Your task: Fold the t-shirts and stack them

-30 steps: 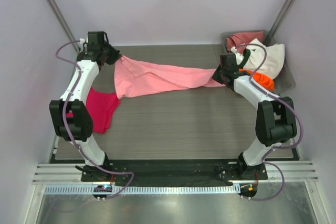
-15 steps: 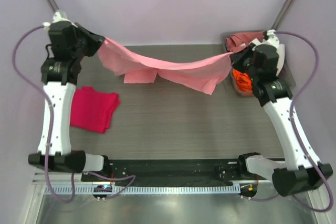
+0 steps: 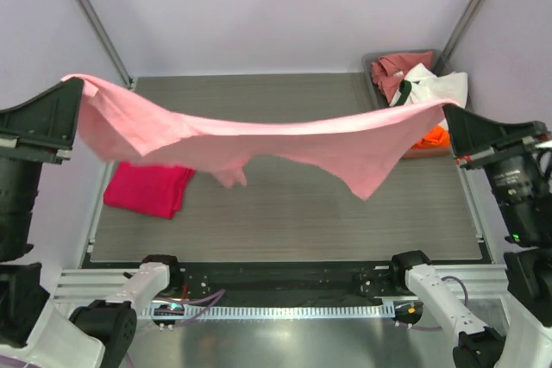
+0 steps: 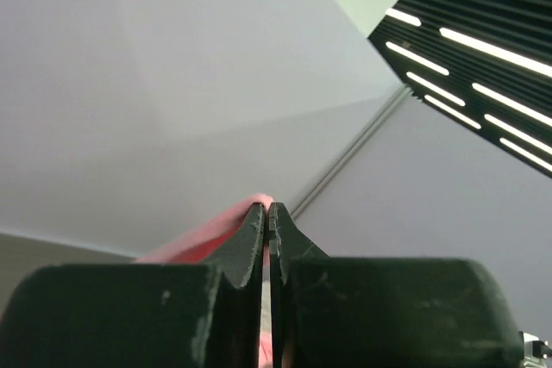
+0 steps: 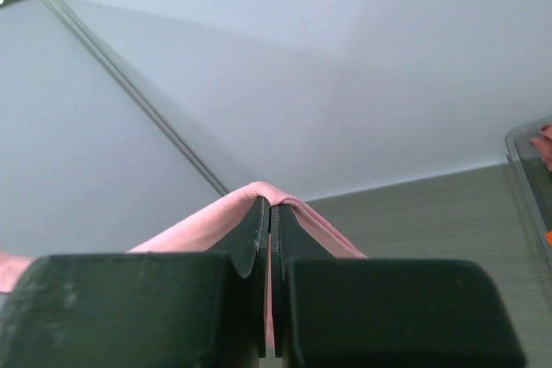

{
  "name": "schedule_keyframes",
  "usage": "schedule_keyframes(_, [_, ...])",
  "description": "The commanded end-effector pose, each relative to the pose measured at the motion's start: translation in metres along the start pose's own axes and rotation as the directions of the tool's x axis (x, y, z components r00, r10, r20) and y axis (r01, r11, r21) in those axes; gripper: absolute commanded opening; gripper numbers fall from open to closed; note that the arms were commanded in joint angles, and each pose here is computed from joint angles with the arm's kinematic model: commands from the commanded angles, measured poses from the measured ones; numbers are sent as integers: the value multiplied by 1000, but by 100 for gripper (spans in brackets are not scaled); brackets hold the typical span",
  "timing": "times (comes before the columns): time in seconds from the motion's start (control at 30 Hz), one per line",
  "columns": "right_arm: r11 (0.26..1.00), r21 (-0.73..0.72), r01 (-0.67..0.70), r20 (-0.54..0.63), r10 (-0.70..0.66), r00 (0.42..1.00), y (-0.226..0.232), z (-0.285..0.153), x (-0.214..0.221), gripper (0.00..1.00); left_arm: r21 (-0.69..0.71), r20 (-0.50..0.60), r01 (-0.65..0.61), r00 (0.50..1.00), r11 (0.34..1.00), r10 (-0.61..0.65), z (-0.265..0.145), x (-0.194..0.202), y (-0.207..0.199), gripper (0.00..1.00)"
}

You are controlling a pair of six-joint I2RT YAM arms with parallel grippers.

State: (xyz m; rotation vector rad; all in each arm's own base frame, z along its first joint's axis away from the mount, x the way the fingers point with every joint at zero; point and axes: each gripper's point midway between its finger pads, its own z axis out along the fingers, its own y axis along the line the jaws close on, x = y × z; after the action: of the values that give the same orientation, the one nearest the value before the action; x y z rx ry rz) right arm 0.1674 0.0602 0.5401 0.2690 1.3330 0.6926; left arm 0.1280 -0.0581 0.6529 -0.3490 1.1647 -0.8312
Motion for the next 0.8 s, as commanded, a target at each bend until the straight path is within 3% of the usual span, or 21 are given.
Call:
schedule_keyframes(0.0, [1000,-9,15,-13,-15,1000,12,-16,-12,1,3,-74,38,997,999,-38,13,9,-4,0])
schedule_keyframes(0.17, [996,81,34,11,-35,999,-1,-9,-22,1,16,-71,82,994,997,-81,40,10,-1,0])
schedule_keyframes(0.43, [981,189,54,-142,-27,990,-57,68,49,1,-140,-178,110,975,984,-134,116,82,93,0])
schedule_keyframes(0.6, [966,250,65,-201,-14,980,-86,126,82,1,-181,-202,84,972,980,-121,178,106,135,0])
schedule_keyframes(0.7, [968,245,56,-205,-5,979,-86,166,82,1,-118,-170,88,980,989,-107,208,88,119,0])
schedule_keyframes(0.73, [971,233,50,-209,0,978,-83,178,82,1,-138,-190,98,974,986,-124,231,99,136,0])
schedule_keyframes(0.77, [975,218,38,-194,5,981,-77,197,74,1,-51,-145,106,983,993,-113,234,71,106,0])
